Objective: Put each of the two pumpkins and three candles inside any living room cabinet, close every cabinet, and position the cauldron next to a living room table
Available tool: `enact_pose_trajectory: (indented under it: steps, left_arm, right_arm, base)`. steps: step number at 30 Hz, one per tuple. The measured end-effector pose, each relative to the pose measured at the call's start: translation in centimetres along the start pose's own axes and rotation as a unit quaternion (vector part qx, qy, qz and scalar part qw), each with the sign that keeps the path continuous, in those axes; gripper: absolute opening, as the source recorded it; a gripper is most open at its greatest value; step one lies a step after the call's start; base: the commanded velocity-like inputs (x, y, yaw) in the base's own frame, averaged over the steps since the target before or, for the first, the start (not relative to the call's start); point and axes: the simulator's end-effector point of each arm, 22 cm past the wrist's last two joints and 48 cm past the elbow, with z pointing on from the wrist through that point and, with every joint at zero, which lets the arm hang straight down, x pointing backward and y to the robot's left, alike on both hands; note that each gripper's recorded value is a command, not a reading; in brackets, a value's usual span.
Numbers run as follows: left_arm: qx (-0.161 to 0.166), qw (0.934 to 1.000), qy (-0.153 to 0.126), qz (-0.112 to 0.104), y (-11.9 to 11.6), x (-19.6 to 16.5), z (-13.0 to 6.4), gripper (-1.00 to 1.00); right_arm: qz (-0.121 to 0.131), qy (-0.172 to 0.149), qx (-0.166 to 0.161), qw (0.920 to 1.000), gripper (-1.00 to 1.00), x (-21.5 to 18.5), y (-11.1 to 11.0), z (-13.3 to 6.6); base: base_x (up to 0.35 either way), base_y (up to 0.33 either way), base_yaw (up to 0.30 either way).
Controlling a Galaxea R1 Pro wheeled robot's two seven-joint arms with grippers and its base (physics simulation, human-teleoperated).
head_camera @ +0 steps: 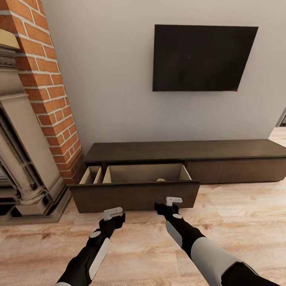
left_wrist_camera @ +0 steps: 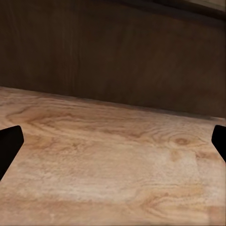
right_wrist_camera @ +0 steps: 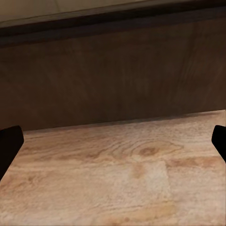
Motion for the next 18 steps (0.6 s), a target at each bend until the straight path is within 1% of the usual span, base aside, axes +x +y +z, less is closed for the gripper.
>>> enact_pose_trajectory:
  steps: [11, 18]
  left_arm:
    - [0.001, 1.0000, -0.001, 0.000, 0.5, 2.2, 0.9, 1.00]
    - [-0.006, 1.0000, -0.002, -0.001, 1.5, 3.5, 1.5, 1.00]
  right_arm:
    - [-0.001, 0.001, 0.000, 1.0000, 1.00, 2.4, -0.2, 0.9]
    - [-0.001, 0.001, 0.000, 1.0000, 1.00, 3.9, -0.4, 1.4]
  base:
    - [0.000, 0.000, 0.000]
    - [0.000, 0.000, 0.000]
